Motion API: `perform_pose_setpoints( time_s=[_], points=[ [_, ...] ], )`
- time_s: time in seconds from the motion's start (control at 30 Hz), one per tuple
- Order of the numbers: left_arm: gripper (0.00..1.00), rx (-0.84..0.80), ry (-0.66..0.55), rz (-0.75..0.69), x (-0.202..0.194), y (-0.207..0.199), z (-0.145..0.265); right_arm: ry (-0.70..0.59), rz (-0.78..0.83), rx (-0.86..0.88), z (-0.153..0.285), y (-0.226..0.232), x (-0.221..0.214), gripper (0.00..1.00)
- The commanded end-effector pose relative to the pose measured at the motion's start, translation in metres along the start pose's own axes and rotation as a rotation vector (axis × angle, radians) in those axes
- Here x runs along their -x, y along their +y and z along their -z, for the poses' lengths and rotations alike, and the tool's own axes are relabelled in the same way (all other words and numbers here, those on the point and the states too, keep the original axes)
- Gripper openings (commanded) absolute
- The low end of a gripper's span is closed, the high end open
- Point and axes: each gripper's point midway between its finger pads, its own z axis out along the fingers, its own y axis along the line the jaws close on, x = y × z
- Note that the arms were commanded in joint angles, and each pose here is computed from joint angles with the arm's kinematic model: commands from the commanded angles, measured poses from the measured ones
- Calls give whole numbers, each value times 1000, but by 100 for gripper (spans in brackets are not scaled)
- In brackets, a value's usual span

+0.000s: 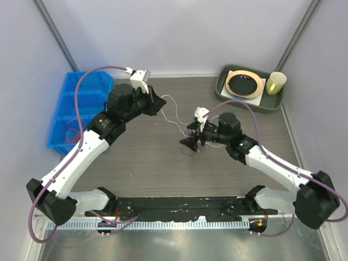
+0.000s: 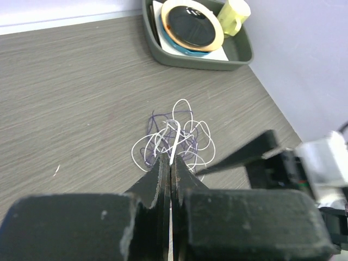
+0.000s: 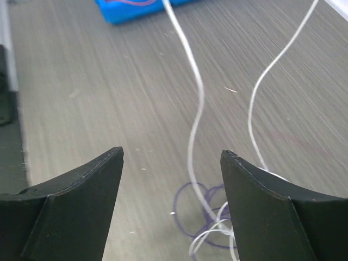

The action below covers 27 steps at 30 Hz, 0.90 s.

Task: Untangle the cables

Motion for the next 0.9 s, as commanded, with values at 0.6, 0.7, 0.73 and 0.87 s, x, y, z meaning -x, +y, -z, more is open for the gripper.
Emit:
perform_pose_setpoints(
  time_s=[0.6,0.7,0.73,0.87],
  points=[
    [0,64,-176,-64,45,-10,27,25,177,-292,-73,-103,-17,1],
    [0,241,-219,-37,44,24,30,-5,202,-364,-53,-111,30,1],
    [0,280,-221,-30,42,31,29,-32,171,-403,-46,-115,58,1],
    [0,348,-203,1,28,47,20,-165,106,-481,-13,-115,147,1]
  ],
)
